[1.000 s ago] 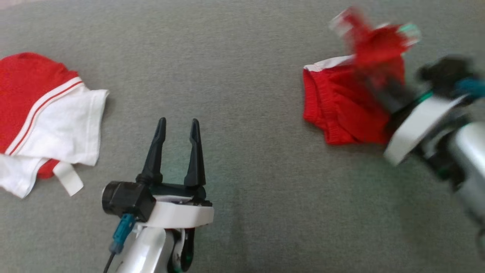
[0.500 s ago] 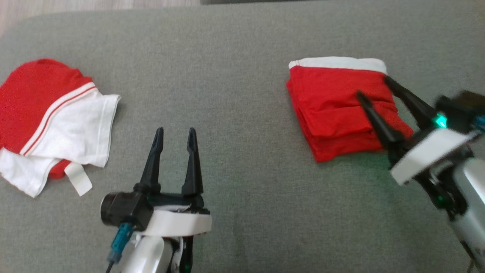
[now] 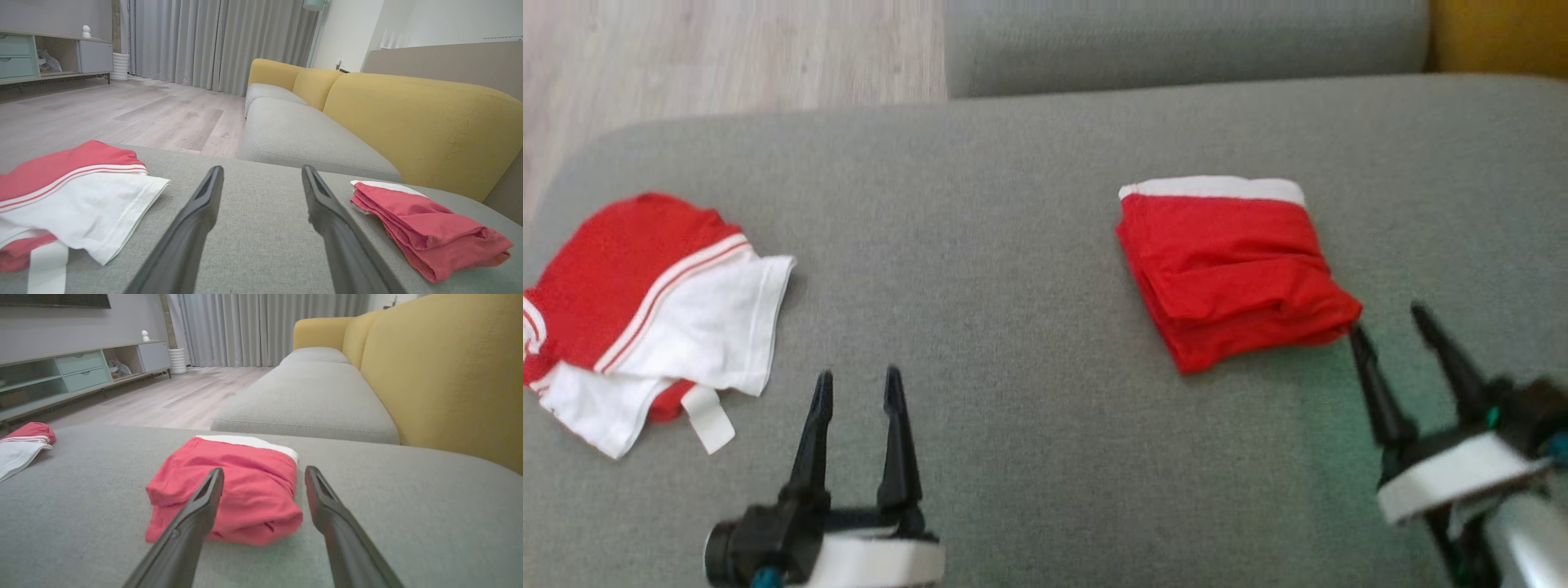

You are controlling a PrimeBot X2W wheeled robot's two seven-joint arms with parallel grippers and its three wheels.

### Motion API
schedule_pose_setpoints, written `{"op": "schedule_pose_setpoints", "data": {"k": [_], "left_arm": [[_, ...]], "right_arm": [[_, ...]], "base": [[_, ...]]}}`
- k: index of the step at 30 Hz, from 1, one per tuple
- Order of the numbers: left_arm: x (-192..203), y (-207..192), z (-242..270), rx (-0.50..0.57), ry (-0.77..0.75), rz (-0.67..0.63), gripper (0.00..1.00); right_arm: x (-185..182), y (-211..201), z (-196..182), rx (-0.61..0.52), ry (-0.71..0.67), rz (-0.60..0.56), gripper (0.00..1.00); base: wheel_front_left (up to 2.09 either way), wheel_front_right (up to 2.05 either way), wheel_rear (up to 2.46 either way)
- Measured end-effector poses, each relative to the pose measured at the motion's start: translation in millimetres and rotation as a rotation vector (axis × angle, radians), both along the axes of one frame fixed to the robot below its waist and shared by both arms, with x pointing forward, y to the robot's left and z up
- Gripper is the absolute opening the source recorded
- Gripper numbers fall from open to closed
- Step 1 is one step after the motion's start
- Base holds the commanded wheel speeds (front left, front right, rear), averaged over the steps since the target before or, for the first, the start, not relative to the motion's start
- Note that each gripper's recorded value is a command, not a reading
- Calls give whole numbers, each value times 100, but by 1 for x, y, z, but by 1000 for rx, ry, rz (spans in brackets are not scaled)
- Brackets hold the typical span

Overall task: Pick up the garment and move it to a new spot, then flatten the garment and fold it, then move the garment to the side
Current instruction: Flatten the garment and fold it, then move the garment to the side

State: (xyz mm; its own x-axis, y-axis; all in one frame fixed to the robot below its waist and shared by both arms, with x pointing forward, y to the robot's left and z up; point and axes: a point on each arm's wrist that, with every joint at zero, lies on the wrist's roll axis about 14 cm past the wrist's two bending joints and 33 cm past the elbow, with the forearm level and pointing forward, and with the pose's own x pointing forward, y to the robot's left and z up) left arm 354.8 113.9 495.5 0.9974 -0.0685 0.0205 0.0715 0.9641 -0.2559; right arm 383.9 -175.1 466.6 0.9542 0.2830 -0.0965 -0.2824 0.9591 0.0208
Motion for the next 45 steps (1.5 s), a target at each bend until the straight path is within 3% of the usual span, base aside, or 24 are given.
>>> {"op": "schedule_pose_setpoints", "data": {"k": [14,45], "left_arm": [[-51,10,-5,40,3,11,100],[-56,8,-16,78,36,1,100]], "right_arm": [[-73,9,-19,59,30,-118,100],[-76,7,-24,99,51,-150,100]], "base": [[0,0,0],[0,0,0]]}}
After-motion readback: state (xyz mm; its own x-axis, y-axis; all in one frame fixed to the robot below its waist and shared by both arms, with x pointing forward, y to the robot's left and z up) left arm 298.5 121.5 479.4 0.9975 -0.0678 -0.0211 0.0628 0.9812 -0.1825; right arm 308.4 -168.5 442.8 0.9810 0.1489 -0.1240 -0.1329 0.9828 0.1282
